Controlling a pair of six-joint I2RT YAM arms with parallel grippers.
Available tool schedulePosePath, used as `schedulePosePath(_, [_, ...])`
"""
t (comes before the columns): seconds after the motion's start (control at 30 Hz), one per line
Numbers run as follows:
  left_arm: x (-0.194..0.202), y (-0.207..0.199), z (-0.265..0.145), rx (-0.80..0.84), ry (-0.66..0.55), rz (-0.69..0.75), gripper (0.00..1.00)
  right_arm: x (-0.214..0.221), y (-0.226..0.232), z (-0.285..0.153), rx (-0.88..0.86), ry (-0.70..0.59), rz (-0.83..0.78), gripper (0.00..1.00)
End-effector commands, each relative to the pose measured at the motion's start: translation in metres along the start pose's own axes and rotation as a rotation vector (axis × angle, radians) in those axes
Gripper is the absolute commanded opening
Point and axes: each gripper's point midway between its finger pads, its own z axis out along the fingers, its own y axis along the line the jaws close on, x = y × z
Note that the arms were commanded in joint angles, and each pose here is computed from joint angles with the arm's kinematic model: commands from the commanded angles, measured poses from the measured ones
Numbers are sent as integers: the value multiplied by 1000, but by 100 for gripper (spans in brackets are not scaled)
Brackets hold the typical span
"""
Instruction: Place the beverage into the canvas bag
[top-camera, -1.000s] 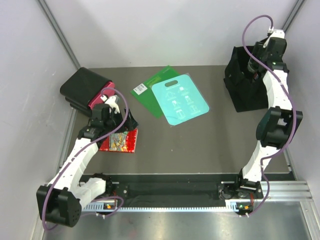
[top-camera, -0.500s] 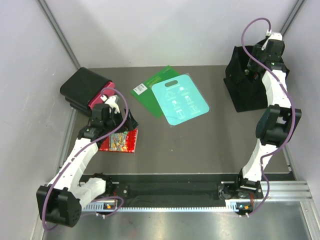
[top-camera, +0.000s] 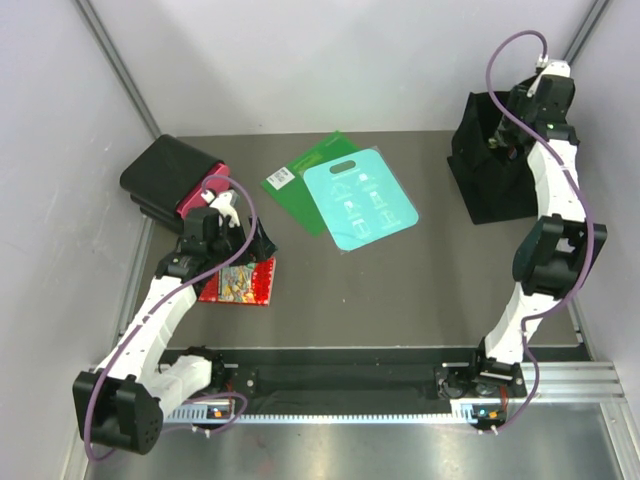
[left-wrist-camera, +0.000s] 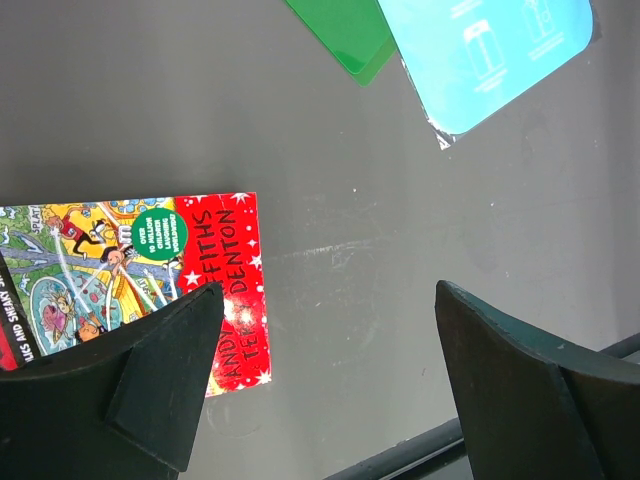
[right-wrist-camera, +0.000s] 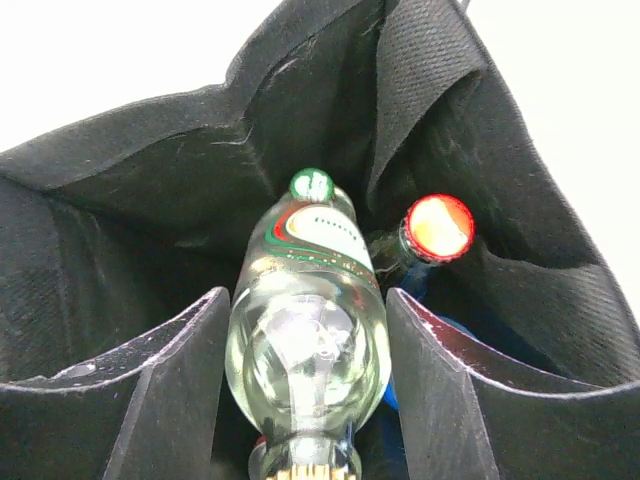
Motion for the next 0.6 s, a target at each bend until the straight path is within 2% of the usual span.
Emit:
schedulePosePath(0.0, [-10,-8,-1,36,-52,17,91,-89,-11,-56,16,-241,18,0])
schedulePosePath(0.57, [-10,-7,-1,31,-51,16,91,-27,2,-7,-40,-76,17,0])
